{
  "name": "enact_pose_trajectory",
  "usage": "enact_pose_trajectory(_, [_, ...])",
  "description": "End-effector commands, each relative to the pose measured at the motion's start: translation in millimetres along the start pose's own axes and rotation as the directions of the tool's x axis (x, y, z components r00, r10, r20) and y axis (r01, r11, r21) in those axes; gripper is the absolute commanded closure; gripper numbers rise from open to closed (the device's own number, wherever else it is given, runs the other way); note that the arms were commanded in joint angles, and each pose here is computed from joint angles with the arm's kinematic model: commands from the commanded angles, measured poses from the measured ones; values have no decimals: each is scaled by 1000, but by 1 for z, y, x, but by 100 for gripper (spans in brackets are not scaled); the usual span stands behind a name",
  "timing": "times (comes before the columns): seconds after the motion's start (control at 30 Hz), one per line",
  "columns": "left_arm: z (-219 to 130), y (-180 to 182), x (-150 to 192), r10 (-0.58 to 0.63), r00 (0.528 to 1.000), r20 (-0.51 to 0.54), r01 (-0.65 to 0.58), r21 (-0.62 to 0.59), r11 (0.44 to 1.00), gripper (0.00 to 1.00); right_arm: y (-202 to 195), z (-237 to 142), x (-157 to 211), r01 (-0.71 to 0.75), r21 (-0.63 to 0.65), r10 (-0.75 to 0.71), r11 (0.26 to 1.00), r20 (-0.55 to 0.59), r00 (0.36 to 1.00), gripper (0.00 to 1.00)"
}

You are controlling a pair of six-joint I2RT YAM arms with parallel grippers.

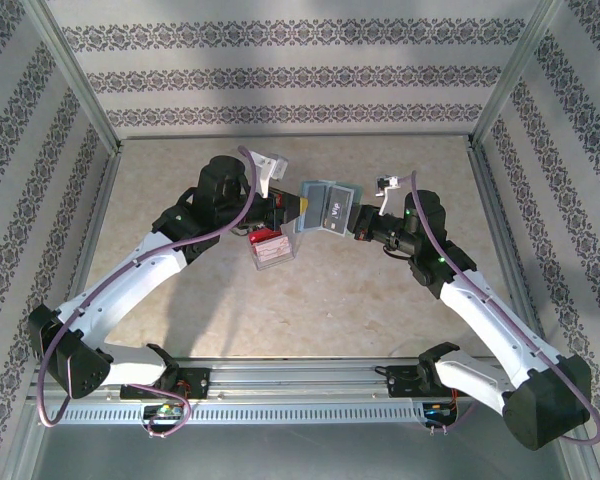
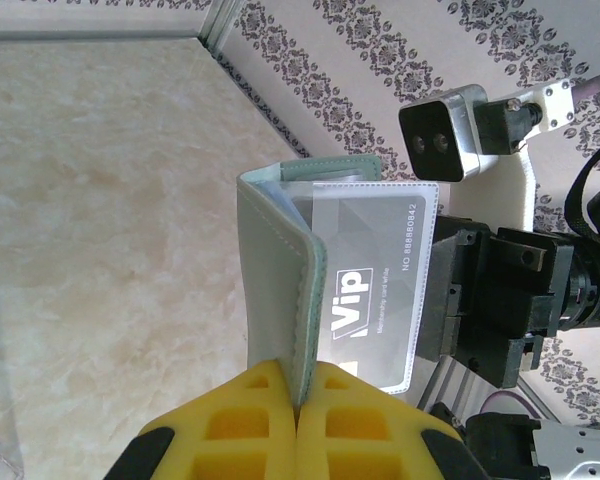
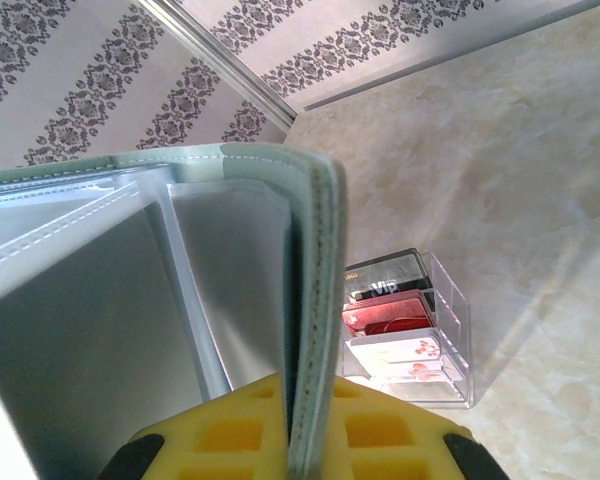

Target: Take the credit cards out of the card holder

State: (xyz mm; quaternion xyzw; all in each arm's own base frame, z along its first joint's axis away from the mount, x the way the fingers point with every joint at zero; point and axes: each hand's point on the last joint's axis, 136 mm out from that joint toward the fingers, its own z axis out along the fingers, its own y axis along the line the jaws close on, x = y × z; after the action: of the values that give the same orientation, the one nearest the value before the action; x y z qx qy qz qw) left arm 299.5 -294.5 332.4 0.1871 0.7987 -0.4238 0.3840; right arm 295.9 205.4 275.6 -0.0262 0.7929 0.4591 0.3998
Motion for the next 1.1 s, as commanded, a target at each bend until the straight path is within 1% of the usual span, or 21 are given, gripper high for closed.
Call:
enact_pose_trajectory(0.0, [-12, -14, -14, 11, 998, 56, -14, 52, 999, 100, 0, -8, -10, 1, 9, -2, 1000, 42, 999, 94])
enact_pose_trajectory(0.53, [-10, -13, -13, 7, 999, 54, -10, 55, 998, 100, 5, -9, -14, 5, 4, -6, 1000, 46, 999, 94])
enact_pose_trajectory(0.83, [-9, -11, -12, -6, 999, 54, 3, 58, 998, 100, 2, -11, -12, 0, 26, -1, 1000, 39, 999, 94])
enact_pose_trajectory(0.93, [-8, -9, -10, -28, 998, 57, 25, 58, 998, 100, -2, -13, -9, -5, 45, 4, 999, 33, 999, 91])
enact_pose_trajectory(1.07, [-3, -1, 1, -90, 995, 48, 87, 54, 995, 100, -10, -16, 0, -21, 75, 20, 997, 16, 1000, 90])
